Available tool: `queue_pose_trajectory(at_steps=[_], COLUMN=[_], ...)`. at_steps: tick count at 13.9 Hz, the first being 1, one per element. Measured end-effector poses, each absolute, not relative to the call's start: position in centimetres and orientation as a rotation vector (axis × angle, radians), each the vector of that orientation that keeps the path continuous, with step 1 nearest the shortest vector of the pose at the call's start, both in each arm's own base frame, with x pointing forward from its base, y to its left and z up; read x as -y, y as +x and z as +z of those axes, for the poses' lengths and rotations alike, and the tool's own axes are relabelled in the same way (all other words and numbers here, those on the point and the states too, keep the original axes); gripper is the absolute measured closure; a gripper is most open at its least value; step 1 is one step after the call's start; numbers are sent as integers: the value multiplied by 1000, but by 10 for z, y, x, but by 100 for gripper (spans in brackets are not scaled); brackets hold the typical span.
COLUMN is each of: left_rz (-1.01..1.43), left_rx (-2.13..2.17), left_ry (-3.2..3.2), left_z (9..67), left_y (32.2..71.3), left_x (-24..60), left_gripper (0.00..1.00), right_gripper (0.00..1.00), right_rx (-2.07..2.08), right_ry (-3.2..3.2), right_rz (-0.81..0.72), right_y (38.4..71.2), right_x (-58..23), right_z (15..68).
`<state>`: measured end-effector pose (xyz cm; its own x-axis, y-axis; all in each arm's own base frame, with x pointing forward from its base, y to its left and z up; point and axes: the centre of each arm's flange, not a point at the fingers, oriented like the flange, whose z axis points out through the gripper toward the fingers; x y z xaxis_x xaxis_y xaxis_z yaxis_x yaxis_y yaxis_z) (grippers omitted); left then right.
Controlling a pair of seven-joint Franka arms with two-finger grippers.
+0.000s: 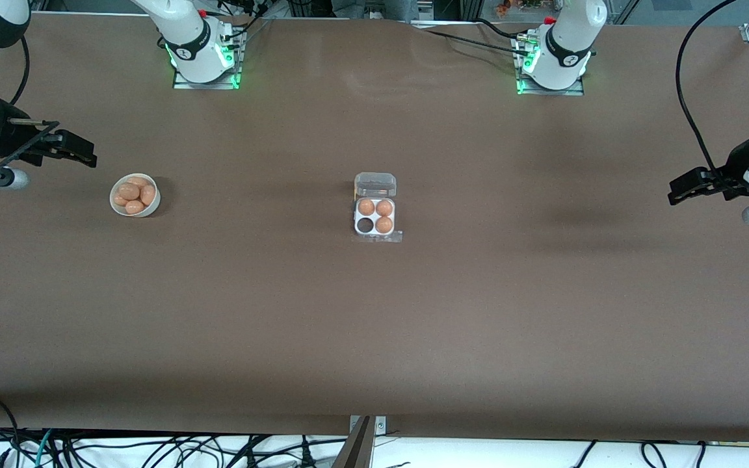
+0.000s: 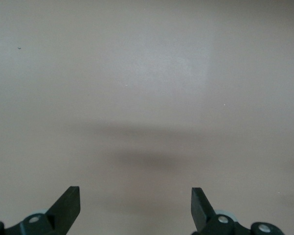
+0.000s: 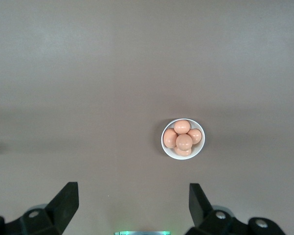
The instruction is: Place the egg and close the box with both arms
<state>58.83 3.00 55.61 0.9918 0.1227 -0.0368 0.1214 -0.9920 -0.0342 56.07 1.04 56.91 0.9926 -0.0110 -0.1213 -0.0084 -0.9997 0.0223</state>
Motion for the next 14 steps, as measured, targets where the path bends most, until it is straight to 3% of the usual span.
queue_pose_trajectory(at_steps=[14], left_rz=[22], left_rx=[199], left_ry=[-3104], left_z=[568], left_y=[590], left_x=[-33], left_gripper=[0], right_gripper=[0], right_rx=[15], right_ry=[3114], right_rz=[-190], right_y=[561], right_x=[-10], right_z=[569])
